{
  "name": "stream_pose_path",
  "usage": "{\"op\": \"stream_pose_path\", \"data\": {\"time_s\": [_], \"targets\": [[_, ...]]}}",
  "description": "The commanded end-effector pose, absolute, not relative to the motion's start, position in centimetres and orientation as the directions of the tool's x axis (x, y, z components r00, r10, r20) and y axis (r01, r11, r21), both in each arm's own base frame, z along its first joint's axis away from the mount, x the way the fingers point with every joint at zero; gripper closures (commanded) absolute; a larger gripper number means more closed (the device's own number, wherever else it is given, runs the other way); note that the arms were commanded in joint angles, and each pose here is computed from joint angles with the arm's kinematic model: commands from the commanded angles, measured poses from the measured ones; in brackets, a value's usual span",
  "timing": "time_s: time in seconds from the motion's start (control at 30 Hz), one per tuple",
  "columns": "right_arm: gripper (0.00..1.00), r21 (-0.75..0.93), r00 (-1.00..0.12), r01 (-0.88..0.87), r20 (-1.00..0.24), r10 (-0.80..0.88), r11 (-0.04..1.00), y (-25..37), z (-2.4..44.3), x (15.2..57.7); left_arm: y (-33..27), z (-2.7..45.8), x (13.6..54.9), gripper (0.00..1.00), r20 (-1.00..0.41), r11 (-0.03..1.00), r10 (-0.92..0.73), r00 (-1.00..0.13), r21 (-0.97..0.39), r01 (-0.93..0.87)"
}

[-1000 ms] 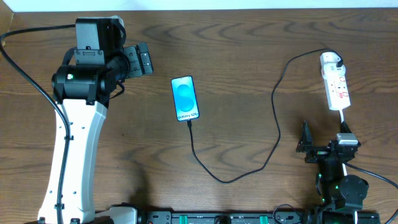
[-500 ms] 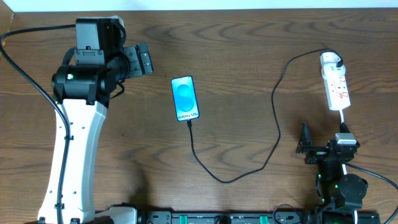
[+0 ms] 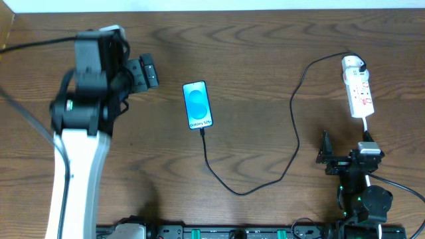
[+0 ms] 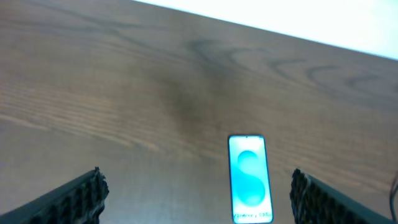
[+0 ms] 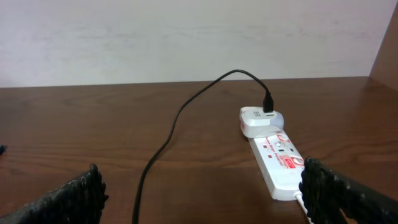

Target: Plug charger to phone and switch on socket

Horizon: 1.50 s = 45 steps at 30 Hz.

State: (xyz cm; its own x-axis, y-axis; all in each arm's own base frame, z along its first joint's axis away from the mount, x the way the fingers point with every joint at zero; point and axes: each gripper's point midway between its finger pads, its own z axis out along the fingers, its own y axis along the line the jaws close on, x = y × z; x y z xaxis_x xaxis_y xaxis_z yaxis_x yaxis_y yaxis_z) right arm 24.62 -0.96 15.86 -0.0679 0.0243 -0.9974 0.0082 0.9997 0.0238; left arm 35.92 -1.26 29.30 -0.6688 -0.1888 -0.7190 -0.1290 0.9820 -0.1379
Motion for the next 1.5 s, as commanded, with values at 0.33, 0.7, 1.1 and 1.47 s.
{"op": "stream_pose_path", "data": {"time_s": [0.33, 0.7, 1.1, 1.47], "targets": [[0.01, 0.009, -0.068, 0.004, -0.998, 0.009, 1.000, -0.8, 15.8, 24.6, -1.7, 24.3, 27.3, 0.05, -0.967, 0.998, -0.028, -0.252, -0.043, 0.055], [0.01, 0.009, -0.068, 0.004, -0.998, 0.010, 1.000, -0.8, 15.8, 24.6, -0.9, 16.4, 24.6, 0.04, -0.987, 0.999, -0.028, -0.159, -0.032, 0.024], [0.01, 0.009, -0.068, 0.004, -0.998, 0.010, 1.000, -0.8, 15.8, 24.6, -0.9, 13.8, 24.4, 0.05, -0.988, 0.999, -0.018, -0.151, -0.022, 0.027], [0.01, 0.009, -0.068, 0.004, -0.998, 0.009, 1.000, -0.8, 15.8, 24.6, -0.9, 13.6, 24.4, 0.05, -0.988, 0.999, -0.018, -0.156, -0.022, 0.026]]}}
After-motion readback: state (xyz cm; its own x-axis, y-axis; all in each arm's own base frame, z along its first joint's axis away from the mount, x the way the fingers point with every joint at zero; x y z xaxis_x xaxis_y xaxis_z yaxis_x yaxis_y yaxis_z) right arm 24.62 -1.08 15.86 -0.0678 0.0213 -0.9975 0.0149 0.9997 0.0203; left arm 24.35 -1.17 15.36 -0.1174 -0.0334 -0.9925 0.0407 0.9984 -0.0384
